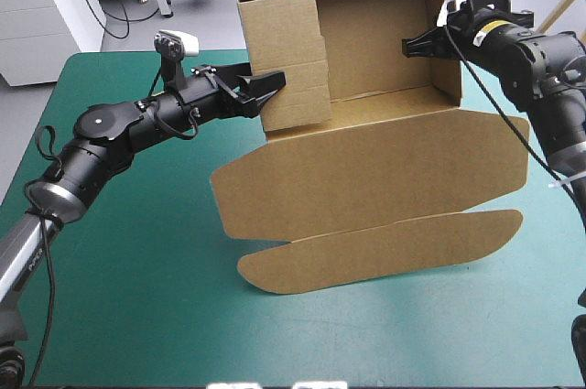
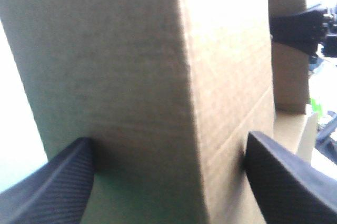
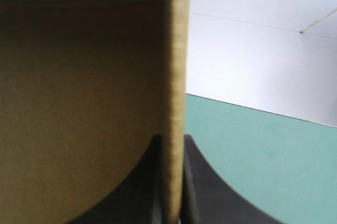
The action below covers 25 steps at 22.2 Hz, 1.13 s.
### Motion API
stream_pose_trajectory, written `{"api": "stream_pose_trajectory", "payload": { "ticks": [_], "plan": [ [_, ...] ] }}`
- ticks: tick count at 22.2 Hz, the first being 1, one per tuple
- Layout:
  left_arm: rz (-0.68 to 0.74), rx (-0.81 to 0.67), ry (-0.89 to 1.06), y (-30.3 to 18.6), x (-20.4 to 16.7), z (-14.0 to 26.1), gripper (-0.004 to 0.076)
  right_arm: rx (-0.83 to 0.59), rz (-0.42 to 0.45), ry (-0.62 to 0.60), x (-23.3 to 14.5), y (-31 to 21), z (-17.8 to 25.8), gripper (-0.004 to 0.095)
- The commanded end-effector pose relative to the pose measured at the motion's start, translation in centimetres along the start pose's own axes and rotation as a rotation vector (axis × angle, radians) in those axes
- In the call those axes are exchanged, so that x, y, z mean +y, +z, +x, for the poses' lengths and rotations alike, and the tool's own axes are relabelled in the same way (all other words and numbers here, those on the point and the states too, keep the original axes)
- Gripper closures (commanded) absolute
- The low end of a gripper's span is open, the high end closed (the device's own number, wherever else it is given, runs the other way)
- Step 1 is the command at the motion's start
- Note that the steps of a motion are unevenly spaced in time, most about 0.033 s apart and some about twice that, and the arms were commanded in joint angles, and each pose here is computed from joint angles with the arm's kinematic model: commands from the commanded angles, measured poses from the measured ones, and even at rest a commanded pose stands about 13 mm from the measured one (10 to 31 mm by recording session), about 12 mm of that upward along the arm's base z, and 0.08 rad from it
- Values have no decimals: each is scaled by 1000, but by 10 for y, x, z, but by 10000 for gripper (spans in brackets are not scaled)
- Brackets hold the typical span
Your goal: Fold the box
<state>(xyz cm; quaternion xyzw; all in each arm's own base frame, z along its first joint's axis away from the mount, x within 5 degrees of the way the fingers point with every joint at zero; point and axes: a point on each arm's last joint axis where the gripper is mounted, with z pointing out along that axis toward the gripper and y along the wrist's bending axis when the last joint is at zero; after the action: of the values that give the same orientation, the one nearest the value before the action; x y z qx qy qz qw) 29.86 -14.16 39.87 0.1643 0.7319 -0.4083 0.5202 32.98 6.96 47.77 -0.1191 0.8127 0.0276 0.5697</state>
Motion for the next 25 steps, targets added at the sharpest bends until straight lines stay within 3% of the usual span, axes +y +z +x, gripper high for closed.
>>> {"api": "stream_pose_trajectory", "payload": {
  "ticks": [1,10,21,23,25],
  "plan": [
    [-32,-89,20,-4,-31,-27,168,-155,-14,34,4,-25,-23,919],
    [-314,38,120,-2,-39,-53,168,-188,-2,81,2,-25,-26,918],
    [-519,23,228,19,-68,-67,211,-211,-3,115,2,-26,-28,916],
    [-563,21,238,25,-73,-64,246,-214,-4,123,2,-26,-29,916],
    [-568,1,211,31,-77,-63,346,-210,-4,125,2,-26,-28,918]
  ]
}}
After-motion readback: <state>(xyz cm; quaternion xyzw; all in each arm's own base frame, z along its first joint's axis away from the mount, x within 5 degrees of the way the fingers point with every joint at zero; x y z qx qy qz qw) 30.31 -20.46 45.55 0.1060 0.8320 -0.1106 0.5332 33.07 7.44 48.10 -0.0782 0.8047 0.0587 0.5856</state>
